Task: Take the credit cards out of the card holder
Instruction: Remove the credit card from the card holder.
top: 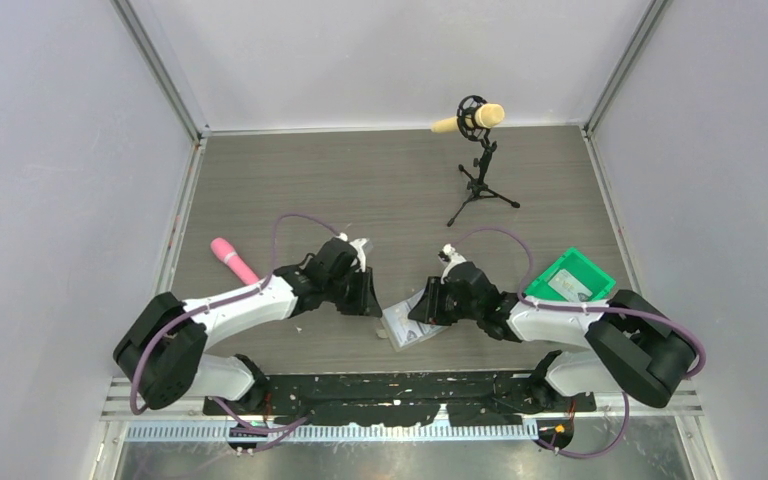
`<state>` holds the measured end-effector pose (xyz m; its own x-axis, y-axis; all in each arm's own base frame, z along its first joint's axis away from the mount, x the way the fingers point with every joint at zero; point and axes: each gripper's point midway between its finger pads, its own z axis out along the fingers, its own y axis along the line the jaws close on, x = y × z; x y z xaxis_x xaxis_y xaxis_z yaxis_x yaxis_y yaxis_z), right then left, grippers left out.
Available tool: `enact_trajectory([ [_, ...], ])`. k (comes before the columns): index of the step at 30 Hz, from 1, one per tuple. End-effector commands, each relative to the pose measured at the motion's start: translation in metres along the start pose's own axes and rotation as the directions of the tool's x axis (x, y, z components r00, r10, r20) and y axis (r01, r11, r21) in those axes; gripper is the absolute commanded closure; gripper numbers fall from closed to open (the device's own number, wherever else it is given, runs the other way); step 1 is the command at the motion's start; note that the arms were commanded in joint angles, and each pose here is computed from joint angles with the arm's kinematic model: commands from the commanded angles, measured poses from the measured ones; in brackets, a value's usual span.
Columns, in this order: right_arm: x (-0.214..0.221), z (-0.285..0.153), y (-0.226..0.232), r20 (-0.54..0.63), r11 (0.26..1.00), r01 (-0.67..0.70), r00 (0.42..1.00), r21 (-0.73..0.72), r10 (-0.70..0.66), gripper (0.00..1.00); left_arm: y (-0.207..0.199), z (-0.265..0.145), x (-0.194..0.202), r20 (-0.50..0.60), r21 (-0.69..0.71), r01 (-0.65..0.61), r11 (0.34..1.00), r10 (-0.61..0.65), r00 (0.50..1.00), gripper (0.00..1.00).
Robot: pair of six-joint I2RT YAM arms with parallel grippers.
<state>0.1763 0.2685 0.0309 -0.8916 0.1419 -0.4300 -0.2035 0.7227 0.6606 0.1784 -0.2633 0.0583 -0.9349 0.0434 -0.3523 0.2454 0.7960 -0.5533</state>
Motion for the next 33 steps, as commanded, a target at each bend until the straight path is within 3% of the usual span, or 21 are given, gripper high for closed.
enact_trajectory([
  [1,-0.008,-0.003,0.000,0.025,0.999,0.033,0.999,0.026,-0.034,0.69,-0.030,-0.005,0.012,-0.013,0.106,0.023,0.994,-0.022,1.000,0.82],
  [14,-0.006,-0.005,-0.004,0.028,0.999,0.039,0.999,0.037,-0.040,0.69,-0.012,0.002,0.038,-0.064,0.028,0.040,0.999,-0.039,0.997,0.53],
  [23,-0.010,-0.010,-0.002,0.042,0.998,0.045,0.998,0.038,-0.047,0.69,-0.009,0.007,0.045,-0.096,0.007,0.037,0.999,-0.036,0.995,0.52],
  [25,-0.010,-0.010,-0.001,0.041,0.998,0.046,0.998,0.038,-0.048,0.69,-0.012,0.009,0.045,-0.099,0.018,0.036,0.999,-0.034,0.995,0.55],
  [30,-0.009,-0.012,0.001,0.032,0.998,0.053,0.998,0.033,-0.054,0.68,-0.008,0.012,0.047,-0.133,-0.003,0.021,1.000,-0.021,0.991,0.89],
  [33,-0.011,-0.017,-0.001,0.026,0.995,0.083,0.996,0.055,-0.084,0.67,0.007,0.006,0.042,-0.121,-0.071,-0.010,0.997,0.001,0.993,1.00],
])
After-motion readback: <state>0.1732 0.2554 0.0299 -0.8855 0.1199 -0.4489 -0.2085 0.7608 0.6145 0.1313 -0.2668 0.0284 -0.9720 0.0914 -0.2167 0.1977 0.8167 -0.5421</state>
